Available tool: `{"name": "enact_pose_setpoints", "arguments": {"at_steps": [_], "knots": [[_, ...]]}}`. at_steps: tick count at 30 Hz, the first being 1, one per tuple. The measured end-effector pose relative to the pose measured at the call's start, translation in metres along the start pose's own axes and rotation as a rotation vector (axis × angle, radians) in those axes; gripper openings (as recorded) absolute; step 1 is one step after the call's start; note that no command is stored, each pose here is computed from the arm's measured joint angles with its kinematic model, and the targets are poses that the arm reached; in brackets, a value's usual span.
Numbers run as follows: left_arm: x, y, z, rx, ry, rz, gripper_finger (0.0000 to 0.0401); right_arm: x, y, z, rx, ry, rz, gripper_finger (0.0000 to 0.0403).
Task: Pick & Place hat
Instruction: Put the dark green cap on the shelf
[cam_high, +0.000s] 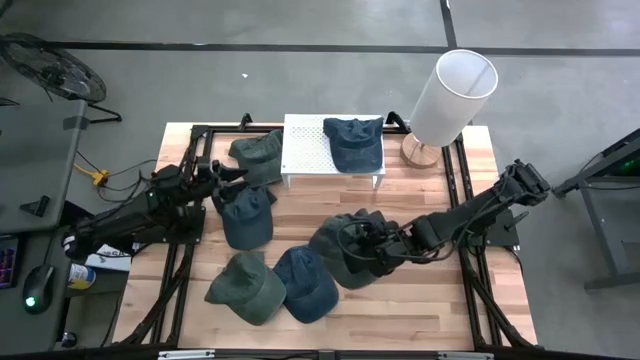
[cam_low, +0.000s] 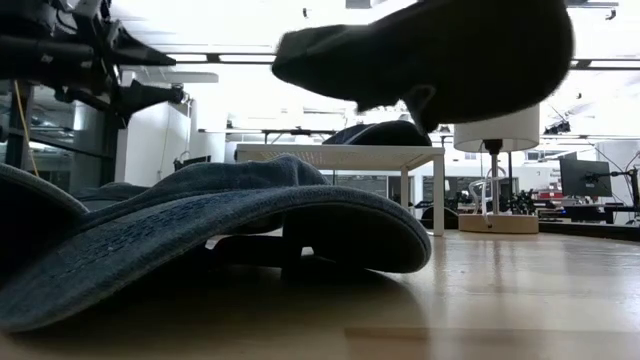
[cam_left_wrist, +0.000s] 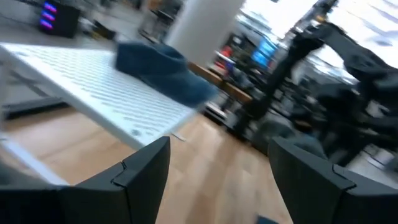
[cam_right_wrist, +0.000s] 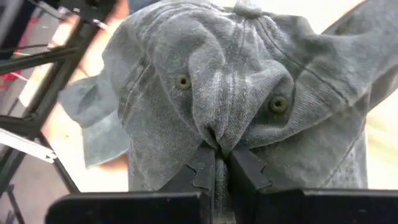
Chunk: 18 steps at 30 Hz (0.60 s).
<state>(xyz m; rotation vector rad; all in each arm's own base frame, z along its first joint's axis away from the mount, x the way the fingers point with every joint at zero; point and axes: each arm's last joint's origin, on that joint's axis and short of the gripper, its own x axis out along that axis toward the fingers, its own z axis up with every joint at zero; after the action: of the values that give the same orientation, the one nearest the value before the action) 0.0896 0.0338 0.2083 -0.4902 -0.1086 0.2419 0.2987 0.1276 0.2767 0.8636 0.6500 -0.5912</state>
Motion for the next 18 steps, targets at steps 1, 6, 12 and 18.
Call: {"name": "enact_pose_setpoints", "arguments": {"at_steps": [1, 6, 12, 18], "knots": [[0.001, -0.002, 0.001, -0.007, 0.021, -0.026, 0.0267, 0.001, 0.001, 0.001, -0.009, -0.007, 0.006, 0.0015], [0.008, -0.009, 0.008, -0.071, 0.125, -0.115, 0.0265, 0.001, 0.005, 0.011, -0.060, -0.024, 0.032, 0.0015], [0.022, -0.019, 0.027, -0.111, 0.195, -0.147, 0.0264, 0.002, 0.007, 0.020, -0.108, -0.027, 0.043, 0.0015], [0.049, -0.030, 0.053, -0.210, 0.291, -0.144, 0.0264, 0.002, 0.008, 0.026, -0.201, -0.085, 0.022, 0.0015]]}}
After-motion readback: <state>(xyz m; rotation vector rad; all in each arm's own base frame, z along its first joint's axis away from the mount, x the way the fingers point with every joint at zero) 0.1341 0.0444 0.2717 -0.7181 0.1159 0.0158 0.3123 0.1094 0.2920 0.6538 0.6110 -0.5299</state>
